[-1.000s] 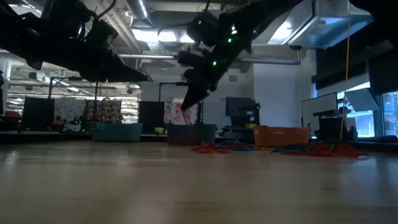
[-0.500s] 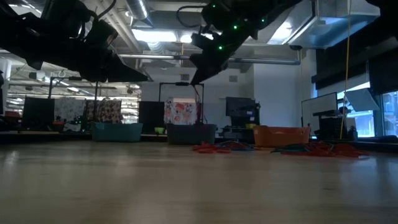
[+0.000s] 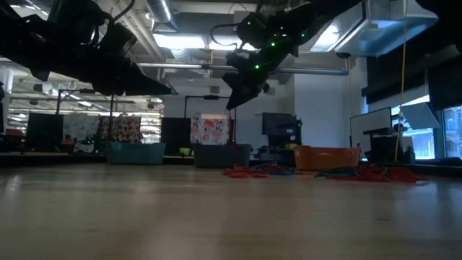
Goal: Sort rubber bands into baskets
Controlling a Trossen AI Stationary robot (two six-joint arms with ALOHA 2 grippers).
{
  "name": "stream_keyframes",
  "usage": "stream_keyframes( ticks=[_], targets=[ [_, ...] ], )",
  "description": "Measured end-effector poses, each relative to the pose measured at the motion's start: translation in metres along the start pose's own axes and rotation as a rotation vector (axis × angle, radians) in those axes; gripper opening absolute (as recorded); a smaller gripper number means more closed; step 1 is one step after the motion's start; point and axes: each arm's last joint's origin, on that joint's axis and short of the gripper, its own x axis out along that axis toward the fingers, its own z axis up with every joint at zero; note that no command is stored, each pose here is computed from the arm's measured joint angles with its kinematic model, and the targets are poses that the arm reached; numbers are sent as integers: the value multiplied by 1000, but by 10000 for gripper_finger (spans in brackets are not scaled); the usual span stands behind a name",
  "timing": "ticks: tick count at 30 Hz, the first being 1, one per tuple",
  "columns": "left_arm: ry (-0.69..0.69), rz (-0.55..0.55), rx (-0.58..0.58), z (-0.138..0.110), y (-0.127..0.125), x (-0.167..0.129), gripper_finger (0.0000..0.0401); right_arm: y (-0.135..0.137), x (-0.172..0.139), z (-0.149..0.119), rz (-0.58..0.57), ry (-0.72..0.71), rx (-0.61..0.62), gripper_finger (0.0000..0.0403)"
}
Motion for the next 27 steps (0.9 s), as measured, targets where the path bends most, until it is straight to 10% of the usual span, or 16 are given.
stream_keyframes(
  ticks=[10,27],
  targets=[
    [6,-1,-13,-1,0,0,5,26,-23,-10,120,161,-81,174],
    [6,-1,-22,-1,0,0,5,149,-39,-84,378,159,-291,188]
  ],
)
